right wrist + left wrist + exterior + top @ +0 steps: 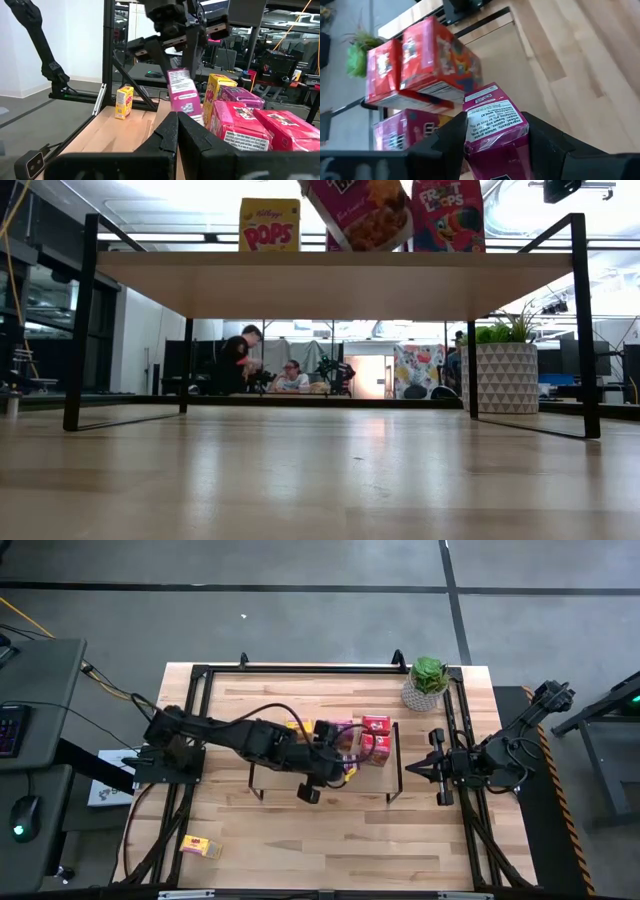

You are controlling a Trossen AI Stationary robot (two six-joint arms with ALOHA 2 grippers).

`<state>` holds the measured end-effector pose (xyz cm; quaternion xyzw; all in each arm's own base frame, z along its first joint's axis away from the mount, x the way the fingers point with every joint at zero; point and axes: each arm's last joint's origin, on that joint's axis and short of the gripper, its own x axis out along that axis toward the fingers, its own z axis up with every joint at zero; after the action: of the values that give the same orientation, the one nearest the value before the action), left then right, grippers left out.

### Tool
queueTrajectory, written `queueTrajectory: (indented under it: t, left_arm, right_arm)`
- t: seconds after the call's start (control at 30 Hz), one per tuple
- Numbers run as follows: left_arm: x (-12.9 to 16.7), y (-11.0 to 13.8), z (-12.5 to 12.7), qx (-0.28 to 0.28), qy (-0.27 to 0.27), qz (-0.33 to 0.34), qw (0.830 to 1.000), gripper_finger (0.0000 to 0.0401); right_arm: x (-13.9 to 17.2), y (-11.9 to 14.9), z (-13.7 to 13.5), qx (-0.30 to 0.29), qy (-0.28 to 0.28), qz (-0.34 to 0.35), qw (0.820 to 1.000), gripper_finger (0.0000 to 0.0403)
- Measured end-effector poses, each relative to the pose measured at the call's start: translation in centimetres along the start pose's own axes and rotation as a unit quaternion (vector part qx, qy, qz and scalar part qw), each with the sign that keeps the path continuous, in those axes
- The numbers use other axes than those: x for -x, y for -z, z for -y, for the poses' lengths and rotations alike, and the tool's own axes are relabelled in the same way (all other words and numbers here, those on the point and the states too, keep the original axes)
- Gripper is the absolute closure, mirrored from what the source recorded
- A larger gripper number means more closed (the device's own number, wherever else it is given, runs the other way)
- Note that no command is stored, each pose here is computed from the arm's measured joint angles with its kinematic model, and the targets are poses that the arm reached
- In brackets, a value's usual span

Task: Stack cereal on shelf
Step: Put the purple cereal box on the shelf aligned with the purple box

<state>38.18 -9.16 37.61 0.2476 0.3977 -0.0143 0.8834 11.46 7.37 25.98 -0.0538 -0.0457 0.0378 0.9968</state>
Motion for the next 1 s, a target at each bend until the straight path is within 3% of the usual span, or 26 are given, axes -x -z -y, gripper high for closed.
queueTrajectory:
  t: [0.43, 1.0]
  left_arm:
    - [0.3, 1.3, -0.9, 0.043, 0.036, -0.040, 0.998, 0.0233]
    - [0.1, 1.5, -1.5, 0.045, 0.035, -0.043, 0.997, 0.0233]
  right_arm:
    - [0.0, 0.0, 0.0, 0.001, 0.000, -0.001, 1.000, 0.0403]
    - [0.0, 0.1, 0.0, 0.002, -0.001, -0.003, 1.000, 0.0403]
